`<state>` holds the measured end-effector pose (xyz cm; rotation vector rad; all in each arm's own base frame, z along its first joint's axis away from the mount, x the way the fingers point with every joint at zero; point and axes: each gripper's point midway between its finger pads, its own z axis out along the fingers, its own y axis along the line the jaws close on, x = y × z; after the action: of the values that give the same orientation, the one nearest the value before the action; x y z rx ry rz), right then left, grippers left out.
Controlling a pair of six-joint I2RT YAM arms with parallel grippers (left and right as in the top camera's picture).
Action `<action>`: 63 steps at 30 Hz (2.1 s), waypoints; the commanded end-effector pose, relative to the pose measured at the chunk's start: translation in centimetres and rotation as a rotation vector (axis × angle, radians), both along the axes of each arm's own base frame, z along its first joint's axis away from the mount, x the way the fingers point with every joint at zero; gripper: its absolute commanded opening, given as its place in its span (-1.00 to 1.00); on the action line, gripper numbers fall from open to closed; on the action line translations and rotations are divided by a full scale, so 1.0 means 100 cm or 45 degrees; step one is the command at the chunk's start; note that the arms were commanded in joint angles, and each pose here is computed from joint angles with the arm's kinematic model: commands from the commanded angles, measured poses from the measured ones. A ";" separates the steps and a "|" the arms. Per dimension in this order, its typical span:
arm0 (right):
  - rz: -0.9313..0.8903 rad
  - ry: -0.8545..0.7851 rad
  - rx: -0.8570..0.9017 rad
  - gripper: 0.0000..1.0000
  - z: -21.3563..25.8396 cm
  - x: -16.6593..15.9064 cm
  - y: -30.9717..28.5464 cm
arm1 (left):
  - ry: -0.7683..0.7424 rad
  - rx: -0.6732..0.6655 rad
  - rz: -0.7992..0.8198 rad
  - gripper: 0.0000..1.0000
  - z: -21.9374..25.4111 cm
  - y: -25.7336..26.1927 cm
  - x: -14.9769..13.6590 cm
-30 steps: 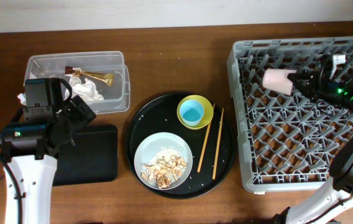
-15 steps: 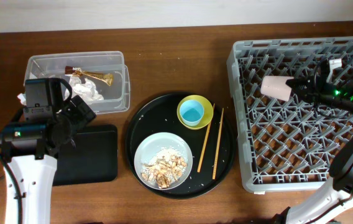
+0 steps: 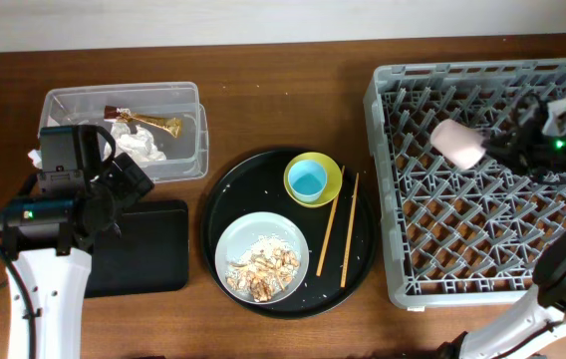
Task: Sort waste into correct bins and load items into the dishwasher rack
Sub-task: 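Carry the pink cup with the right gripper and place it in the rack, then move the right gripper back over the tray to the light-blue cup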
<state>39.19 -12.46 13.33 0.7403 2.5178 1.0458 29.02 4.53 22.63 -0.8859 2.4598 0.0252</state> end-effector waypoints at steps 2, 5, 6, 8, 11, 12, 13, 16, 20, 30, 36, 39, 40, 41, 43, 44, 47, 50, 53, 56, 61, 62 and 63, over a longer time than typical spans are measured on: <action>-0.089 0.147 -0.233 -0.47 0.005 -0.008 -0.033 | -0.017 0.013 0.021 0.99 0.004 0.004 -0.001; -0.165 0.142 -0.345 -0.48 0.036 -0.009 -0.046 | -0.017 0.013 0.021 0.99 0.004 0.004 -0.001; -0.173 0.114 -0.378 -0.49 0.049 -0.010 -0.047 | -0.017 0.013 0.021 0.99 0.004 0.004 -0.001; -0.177 0.017 -0.443 -0.50 0.080 -0.008 -0.042 | -0.017 0.013 0.021 0.99 0.004 0.004 -0.001; -0.091 -0.034 -0.504 -0.81 0.091 0.000 -0.017 | -0.016 0.013 0.021 0.99 0.004 0.004 -0.002; -0.059 -0.013 -0.532 -0.92 0.085 0.004 -0.010 | -0.017 0.013 0.021 0.99 0.004 0.004 -0.001; -0.017 0.023 -0.580 -0.92 0.075 0.009 -0.001 | -0.017 0.013 0.021 0.99 0.004 0.004 -0.001; 0.106 0.150 -0.697 -0.92 0.036 0.021 0.023 | -0.017 0.013 0.021 0.99 0.004 0.004 -0.001; 0.178 0.290 -0.691 -0.91 -0.011 0.026 0.030 | -0.017 0.013 0.021 0.99 0.004 0.004 -0.001; 0.029 0.529 -0.863 -0.92 -0.026 0.006 -0.003 | -0.017 0.013 0.021 0.99 0.004 0.004 -0.001; -0.117 0.409 -0.887 -0.92 0.034 0.009 -0.004 | -0.017 0.013 0.021 0.99 0.004 0.004 -0.001; -0.086 0.336 -0.862 -0.92 0.052 0.009 0.014 | -0.017 0.013 0.021 0.99 0.004 0.004 -0.001; -0.027 0.294 -0.801 -0.92 0.054 0.013 0.031 | -0.017 0.013 0.021 0.99 0.004 0.004 -0.001; 0.103 0.210 -0.714 -0.92 0.056 0.019 0.057 | -0.017 0.013 0.021 0.99 0.004 0.004 -0.001; 0.334 0.050 -0.533 -0.91 0.066 0.027 0.115 | -0.016 0.013 0.021 0.99 0.004 0.004 -0.001; 0.481 -0.039 -0.461 -0.92 0.073 0.028 0.153 | -0.017 0.013 0.021 0.99 0.004 0.004 -0.001; 0.780 -0.132 -0.483 -0.53 0.073 0.015 0.231 | -0.017 0.013 0.021 0.99 0.004 0.004 -0.001; 0.987 -0.150 -0.564 -0.22 0.067 -0.007 0.292 | -0.017 0.013 0.021 0.99 0.004 0.004 -0.001; 1.118 -0.144 -0.761 0.52 0.055 -0.026 0.324 | -0.017 0.013 0.021 0.99 0.004 0.004 -0.001; 1.122 -0.132 -0.923 0.62 0.043 -0.034 0.341 | -0.017 0.013 0.021 0.99 0.004 0.004 -0.001; 1.083 -0.141 -1.072 -0.07 0.009 -0.031 0.365 | -0.016 0.013 0.021 0.99 0.004 0.004 -0.001; 1.090 -0.141 -1.092 -0.14 0.001 -0.030 0.368 | -0.017 0.013 0.021 0.99 0.004 0.004 -0.001; 1.101 -0.134 -1.098 -0.21 -0.005 -0.031 0.371 | -0.017 0.013 0.021 0.99 0.004 0.004 -0.001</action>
<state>35.90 25.10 15.07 -0.6904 2.7767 0.1788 29.02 4.53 22.63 -0.8859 2.4598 0.0252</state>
